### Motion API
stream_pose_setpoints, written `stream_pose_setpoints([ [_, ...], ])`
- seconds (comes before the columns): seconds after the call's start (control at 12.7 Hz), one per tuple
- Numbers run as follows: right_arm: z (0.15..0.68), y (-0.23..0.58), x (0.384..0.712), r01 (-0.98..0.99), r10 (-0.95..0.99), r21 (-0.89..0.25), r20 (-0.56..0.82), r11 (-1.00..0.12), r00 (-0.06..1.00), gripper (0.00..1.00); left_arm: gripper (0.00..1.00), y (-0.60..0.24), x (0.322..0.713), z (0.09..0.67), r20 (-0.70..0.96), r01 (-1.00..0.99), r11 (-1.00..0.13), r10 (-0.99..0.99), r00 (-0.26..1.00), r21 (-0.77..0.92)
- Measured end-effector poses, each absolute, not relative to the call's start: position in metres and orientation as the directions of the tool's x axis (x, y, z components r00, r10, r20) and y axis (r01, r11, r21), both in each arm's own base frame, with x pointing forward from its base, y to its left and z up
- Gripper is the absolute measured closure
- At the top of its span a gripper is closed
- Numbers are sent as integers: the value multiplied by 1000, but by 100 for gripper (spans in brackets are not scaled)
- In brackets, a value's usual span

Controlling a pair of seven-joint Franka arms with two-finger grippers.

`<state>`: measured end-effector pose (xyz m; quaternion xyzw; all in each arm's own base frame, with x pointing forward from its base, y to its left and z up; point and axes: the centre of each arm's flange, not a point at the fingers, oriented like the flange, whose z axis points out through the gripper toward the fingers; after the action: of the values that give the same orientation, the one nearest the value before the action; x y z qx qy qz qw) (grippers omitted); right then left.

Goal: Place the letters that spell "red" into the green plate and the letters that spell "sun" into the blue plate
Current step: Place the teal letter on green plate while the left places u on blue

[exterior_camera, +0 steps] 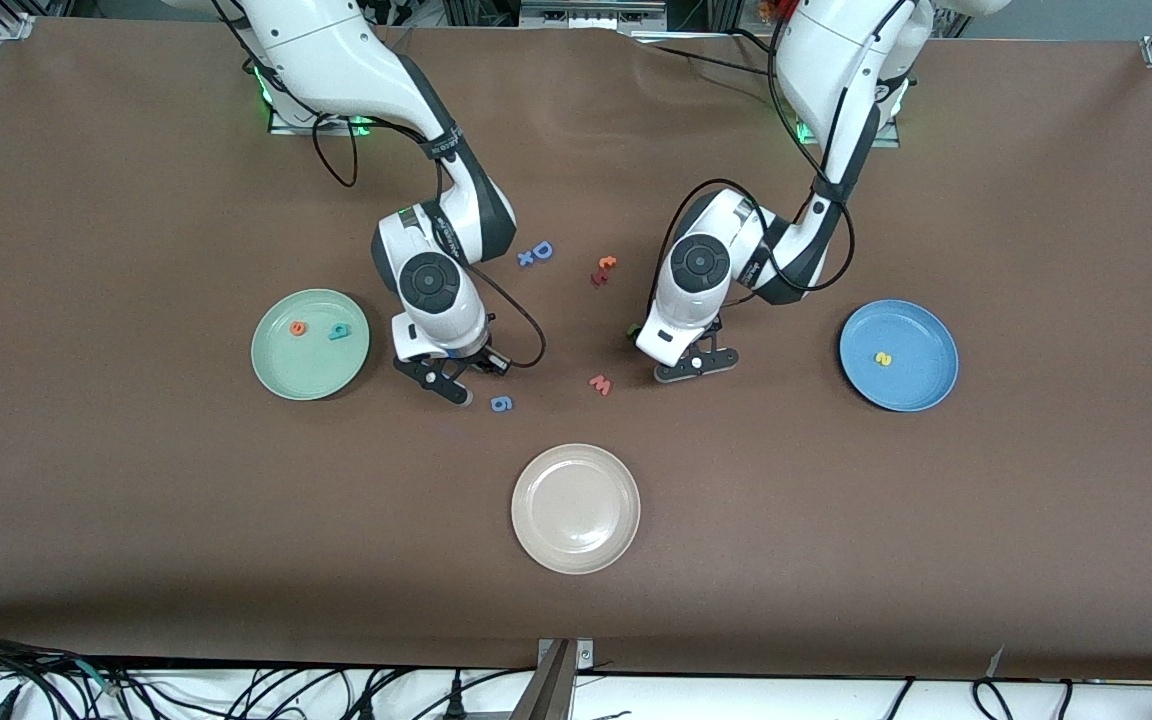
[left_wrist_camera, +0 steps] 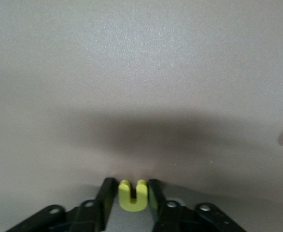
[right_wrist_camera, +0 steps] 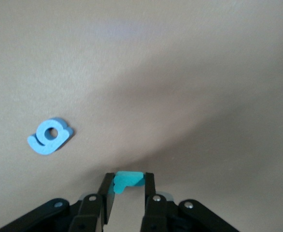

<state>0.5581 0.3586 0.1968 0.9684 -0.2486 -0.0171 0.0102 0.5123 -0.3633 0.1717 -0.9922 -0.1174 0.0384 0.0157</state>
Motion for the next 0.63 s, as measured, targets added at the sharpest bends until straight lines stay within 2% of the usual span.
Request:
stream_pose_setpoints([
  [0.08, 206, 351, 563, -466, -467, 39, -31, -884, 884, 71, 72, -363, 513, 173, -74, 233, -972, 235, 969, -42],
  [0.47, 256, 272, 591, -345, -357, 128, -87, -930, 930, 71, 73, -359, 515, 173, -75, 192, -981, 195, 978, -39],
  [0.63, 265, 230, 602, -301, -321, 161, -114, -940, 940, 71, 73, -339, 529, 176, -89, 151, -987, 155, 984, -48],
])
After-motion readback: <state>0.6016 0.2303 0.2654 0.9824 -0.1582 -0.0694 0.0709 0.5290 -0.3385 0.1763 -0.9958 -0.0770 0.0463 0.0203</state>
